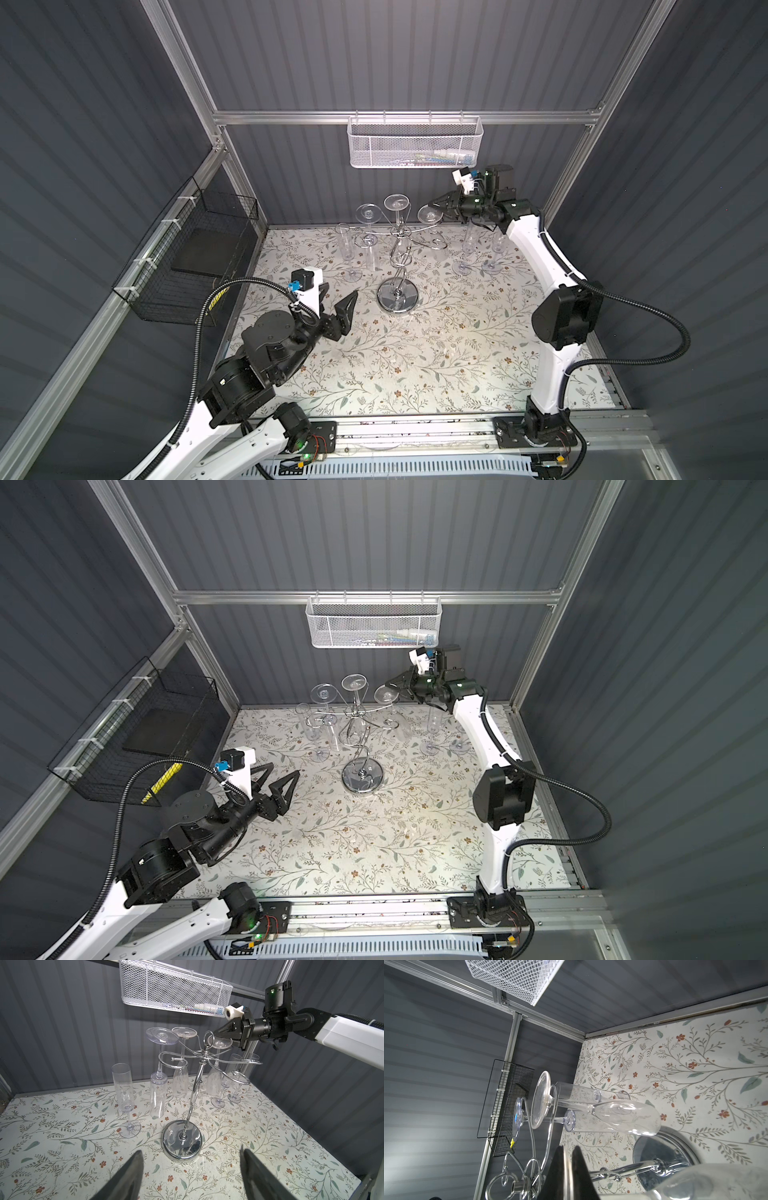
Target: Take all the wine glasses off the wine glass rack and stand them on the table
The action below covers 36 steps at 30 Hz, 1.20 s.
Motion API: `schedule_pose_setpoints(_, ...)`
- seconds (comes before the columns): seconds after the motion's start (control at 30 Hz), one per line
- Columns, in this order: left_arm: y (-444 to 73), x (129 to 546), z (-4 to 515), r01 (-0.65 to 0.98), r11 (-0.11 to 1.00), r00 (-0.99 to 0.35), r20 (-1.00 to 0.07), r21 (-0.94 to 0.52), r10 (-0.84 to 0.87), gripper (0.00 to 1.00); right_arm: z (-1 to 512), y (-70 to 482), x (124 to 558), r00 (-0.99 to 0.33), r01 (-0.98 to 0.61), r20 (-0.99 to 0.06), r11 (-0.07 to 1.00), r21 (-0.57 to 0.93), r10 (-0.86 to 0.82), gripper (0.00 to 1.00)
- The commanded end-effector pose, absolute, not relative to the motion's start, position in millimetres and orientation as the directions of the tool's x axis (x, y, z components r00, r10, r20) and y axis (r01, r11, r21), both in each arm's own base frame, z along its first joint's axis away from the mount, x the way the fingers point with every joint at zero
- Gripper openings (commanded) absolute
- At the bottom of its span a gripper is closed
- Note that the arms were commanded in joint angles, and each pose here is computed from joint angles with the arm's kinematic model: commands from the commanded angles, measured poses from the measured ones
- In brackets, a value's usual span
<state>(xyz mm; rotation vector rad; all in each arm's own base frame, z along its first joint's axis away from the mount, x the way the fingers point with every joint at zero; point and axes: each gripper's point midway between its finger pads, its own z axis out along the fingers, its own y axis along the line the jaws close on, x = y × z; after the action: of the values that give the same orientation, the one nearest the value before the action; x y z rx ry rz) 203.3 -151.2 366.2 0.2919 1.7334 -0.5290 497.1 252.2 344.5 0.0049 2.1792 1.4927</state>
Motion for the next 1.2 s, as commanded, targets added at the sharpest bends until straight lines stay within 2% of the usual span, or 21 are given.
schedule_pose_setpoints(0.0,-146,203,371,0.449,0.870,-0.227,-0.968,-0.201,-0.106,0.75,370,250,494,-0.866,-0.291,-0.391,0.323,0.901,0.310,0.00)
schedule_pose_setpoints(0.5,-140,201,371,0.437,0.876,-0.227,-0.968,-0.203,-0.111,0.74,384,229,497,-0.879,-0.197,-0.250,0.167,0.966,0.406,0.00)
schedule_pose_setpoints(1.17,-140,204,365,0.422,0.885,-0.235,-0.967,-0.196,-0.102,0.75,398,220,470,-0.872,-0.191,-0.248,0.174,0.966,0.421,0.00)
